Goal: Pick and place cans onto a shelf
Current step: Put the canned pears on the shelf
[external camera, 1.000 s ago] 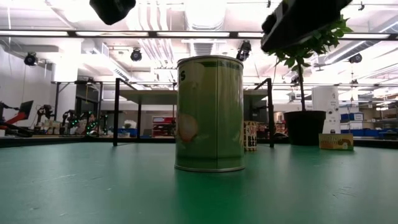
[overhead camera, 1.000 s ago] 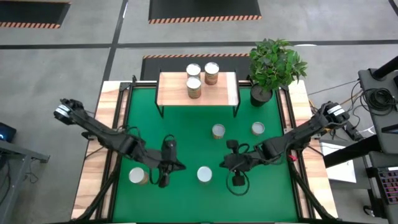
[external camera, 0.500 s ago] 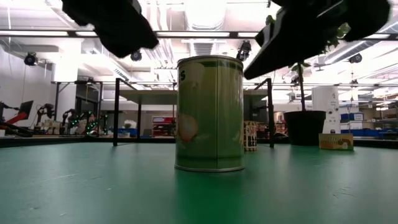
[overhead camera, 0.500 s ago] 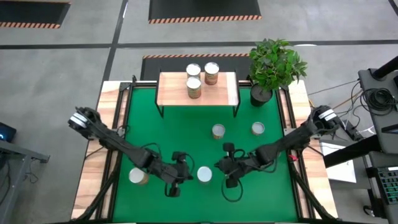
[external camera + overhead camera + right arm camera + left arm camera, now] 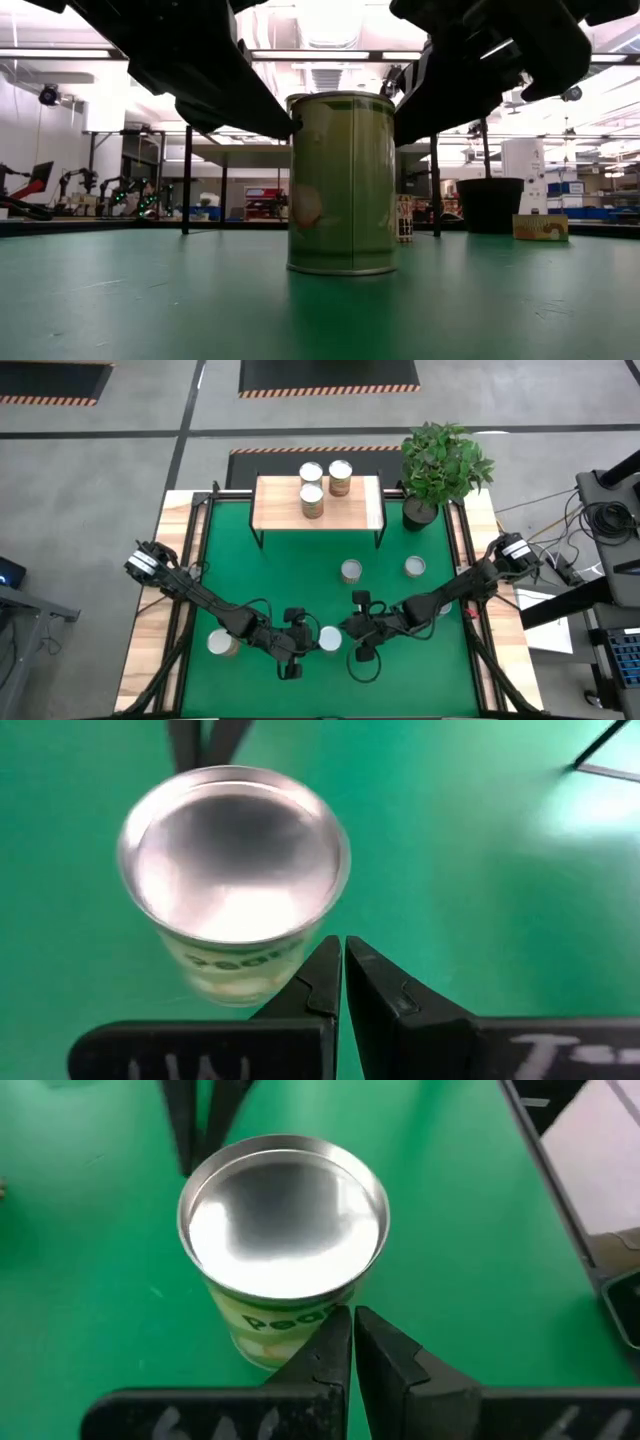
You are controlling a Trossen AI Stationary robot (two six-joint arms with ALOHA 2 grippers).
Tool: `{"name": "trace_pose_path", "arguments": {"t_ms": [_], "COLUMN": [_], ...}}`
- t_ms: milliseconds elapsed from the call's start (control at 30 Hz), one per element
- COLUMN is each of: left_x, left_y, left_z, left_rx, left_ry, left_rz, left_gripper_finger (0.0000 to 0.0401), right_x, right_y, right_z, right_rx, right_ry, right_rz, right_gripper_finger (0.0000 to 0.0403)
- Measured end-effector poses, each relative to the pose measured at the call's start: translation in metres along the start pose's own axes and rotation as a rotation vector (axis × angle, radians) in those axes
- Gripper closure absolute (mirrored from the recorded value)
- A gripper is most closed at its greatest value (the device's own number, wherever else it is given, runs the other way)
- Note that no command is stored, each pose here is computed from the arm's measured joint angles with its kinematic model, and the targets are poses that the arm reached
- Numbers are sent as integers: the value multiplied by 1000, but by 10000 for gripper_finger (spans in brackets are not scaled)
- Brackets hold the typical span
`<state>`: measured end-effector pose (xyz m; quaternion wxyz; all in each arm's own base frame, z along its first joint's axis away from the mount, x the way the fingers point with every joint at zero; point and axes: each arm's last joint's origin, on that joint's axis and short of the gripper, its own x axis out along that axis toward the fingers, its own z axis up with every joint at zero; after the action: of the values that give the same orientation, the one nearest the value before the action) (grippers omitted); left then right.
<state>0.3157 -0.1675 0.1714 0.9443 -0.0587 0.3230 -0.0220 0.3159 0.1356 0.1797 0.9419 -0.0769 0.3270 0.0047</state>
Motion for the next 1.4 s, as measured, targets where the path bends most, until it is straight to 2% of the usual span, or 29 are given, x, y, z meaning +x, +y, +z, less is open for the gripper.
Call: {"name": "trace_pose_path", "arguments": {"t_ms": [233,567,800,933,1100,1233,1400], "left_x": [-5,-3,-4,-9,-14,-13,-12], "left_y": [4,15,16,17,10,3,-1], "left_z": [3,1,-2,-2,0,-1,0], "left_rx": [22,48,60,57,44,41,34], "left_ry": [-25,18,44,77,96,78,58], "left_rz": [78,164,171,163,53,-3,-42], "left_gripper_finger": [401,401,401,401,401,401,401], "right_x": [-8,-17,-25,-31,-35,-33,-28], "right_y": [14,32,36,34,34,33,33], "right_z": [0,2,1,11,18,14,2], "right_rx": [23,101,78,56,9,13,56], "right_ry": [12,-13,52,96,113,117,99], "right_rz": [52,92,91,78,76,73,75], "right_gripper_finger": [394,394,394,394,389,360,283]}}
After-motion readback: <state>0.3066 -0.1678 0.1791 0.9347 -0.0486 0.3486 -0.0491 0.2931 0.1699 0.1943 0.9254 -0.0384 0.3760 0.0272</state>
